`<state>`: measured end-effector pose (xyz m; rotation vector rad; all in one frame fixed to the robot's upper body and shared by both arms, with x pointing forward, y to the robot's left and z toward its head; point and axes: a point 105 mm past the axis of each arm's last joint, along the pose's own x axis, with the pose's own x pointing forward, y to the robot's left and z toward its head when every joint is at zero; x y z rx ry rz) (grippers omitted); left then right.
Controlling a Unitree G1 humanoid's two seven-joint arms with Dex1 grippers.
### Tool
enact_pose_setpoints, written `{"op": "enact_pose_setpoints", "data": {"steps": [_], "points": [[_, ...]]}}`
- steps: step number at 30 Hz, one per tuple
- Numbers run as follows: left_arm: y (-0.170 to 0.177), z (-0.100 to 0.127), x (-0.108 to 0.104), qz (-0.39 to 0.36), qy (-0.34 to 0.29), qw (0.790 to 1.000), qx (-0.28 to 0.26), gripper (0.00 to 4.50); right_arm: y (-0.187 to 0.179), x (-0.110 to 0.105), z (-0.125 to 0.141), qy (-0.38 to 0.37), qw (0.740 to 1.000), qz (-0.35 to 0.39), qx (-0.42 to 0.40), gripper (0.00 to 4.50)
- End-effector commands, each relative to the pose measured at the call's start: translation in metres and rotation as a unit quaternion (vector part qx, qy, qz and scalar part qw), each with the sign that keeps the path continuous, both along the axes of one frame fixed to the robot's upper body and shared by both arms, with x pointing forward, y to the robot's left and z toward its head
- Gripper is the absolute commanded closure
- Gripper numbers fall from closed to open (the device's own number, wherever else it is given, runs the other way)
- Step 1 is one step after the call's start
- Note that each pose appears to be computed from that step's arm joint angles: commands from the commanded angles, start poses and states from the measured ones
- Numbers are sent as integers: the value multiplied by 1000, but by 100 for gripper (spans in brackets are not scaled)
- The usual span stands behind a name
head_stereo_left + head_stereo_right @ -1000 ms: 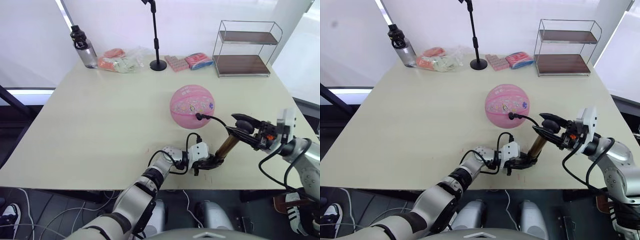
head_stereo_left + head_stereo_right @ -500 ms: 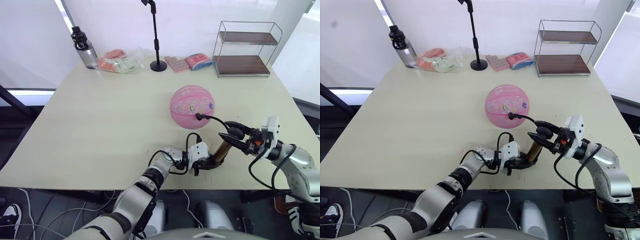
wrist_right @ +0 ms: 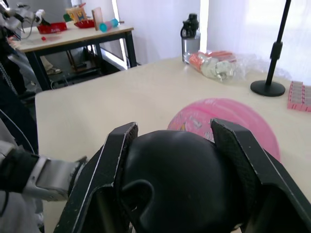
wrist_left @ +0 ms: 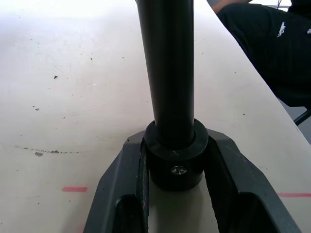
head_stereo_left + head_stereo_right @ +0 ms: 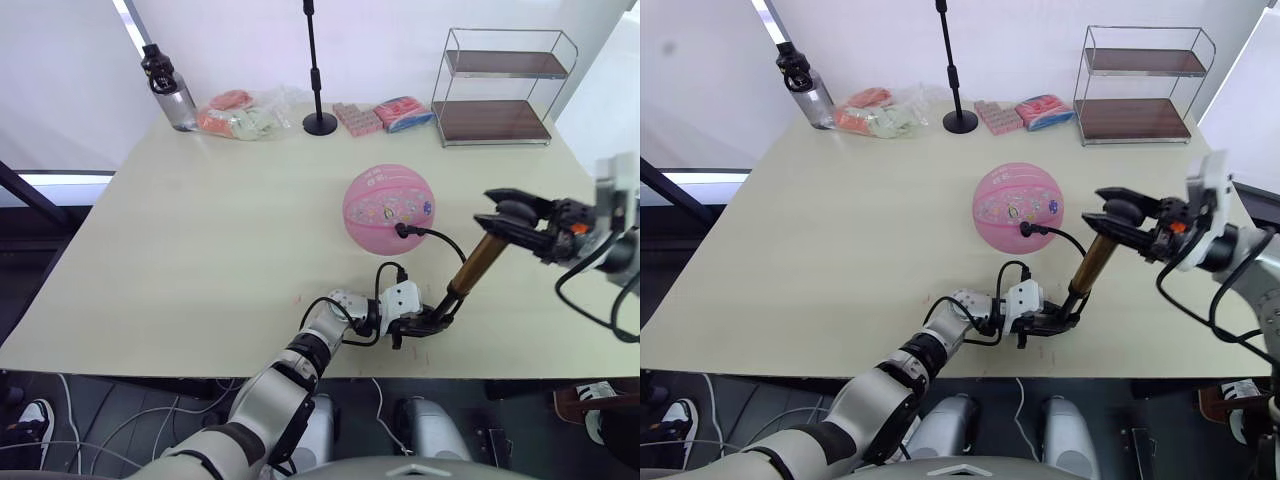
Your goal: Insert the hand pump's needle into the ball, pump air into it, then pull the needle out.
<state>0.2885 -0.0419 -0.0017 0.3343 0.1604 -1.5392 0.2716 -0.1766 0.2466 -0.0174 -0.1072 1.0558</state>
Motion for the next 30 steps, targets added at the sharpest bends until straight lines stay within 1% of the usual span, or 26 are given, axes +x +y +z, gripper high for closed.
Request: {"op": "enact_pose_setpoints", "data": {"steps": [1,5,7,10,13,15,17,19,22,25,27,30], "points": [[29,-44,-13,21,57,995,80,340,-1,-16,48,-66,997,23,25,261],[29,-44,-13,21,56,995,81,340,0,-18,67,-78,996,28,33,261],[30,-45,-13,21,56,995,82,340,3,-17,64,-70,997,32,29,261],[29,-45,-14,21,56,995,82,340,8,-10,38,-34,999,32,2,261],[29,-45,-14,21,56,995,82,340,9,-2,-7,9,999,19,-46,261],[28,-45,-13,25,55,995,80,340,7,7,-43,39,997,-9,-67,261],[29,-45,-13,27,54,995,80,340,8,8,-75,59,995,-16,-85,261],[29,-45,-13,28,55,995,80,340,13,5,-101,75,993,-6,-89,261],[29,-45,-12,29,55,995,80,340,18,1,-127,103,992,-5,-74,261],[29,-45,-12,29,55,995,81,340,19,-4,-154,131,988,-3,-86,261],[30,-45,-12,29,55,995,81,340,24,-5,-167,152,986,-8,-67,261],[30,-45,-12,30,56,995,81,340,28,-7,-185,172,983,-17,-63,261]]}}
